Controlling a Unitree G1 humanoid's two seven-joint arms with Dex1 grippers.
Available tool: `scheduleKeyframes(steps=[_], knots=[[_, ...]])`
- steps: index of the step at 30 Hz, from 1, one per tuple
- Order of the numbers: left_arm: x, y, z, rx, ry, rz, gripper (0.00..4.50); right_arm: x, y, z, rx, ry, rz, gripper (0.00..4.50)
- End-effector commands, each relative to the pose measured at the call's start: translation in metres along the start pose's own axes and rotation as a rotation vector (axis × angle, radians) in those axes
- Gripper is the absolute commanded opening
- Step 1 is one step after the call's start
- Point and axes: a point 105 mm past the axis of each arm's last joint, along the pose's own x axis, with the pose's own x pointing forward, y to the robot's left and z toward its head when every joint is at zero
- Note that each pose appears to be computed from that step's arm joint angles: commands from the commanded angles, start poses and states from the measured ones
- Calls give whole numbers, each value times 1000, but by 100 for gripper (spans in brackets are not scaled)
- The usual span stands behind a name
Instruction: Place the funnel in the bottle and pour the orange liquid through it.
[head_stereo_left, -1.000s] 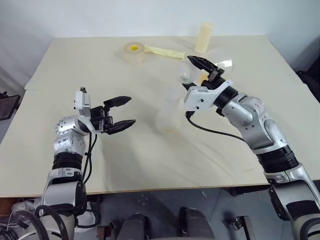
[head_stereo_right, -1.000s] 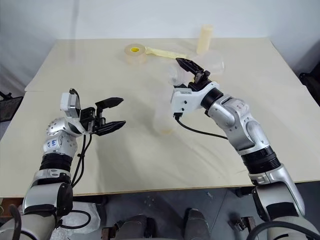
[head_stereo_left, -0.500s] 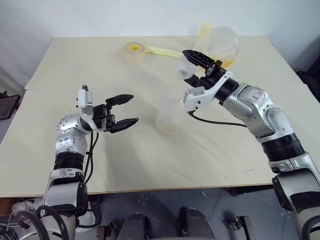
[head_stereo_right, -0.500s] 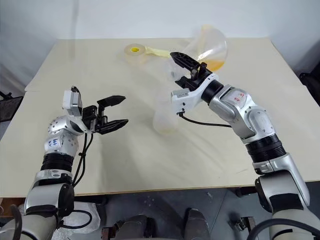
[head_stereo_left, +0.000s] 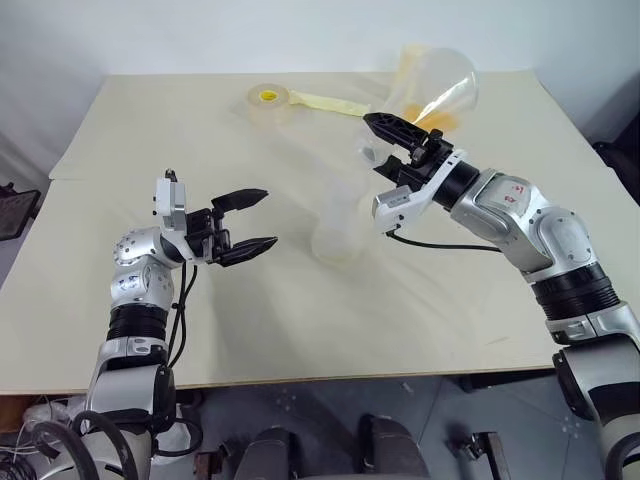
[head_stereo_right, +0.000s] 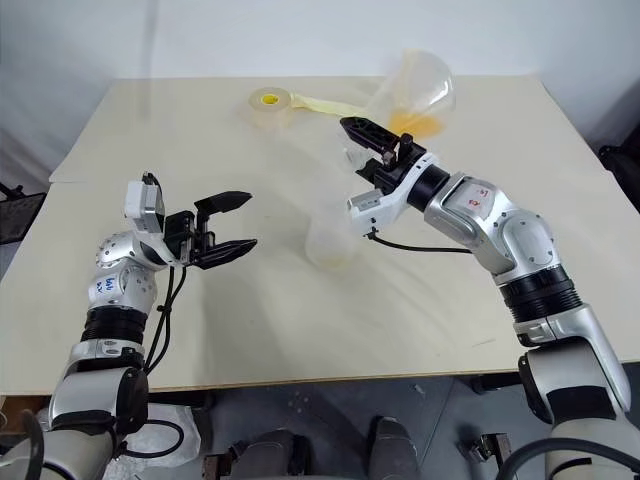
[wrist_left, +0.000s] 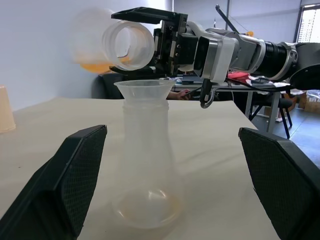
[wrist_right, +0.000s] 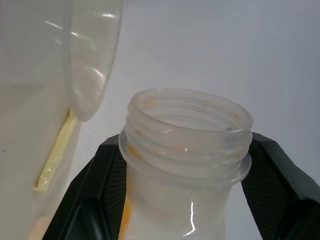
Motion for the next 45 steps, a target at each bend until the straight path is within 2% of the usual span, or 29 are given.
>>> scheduleKeyframes(steps=[1, 45], knots=[[0, -2, 6, 27, -11, -9, 450, 1, -20, -5, -61, -9, -58, 277], [0, -1, 5, 20, -18, -1, 450, 8, -17, -4, -236, -111, -47, 277]])
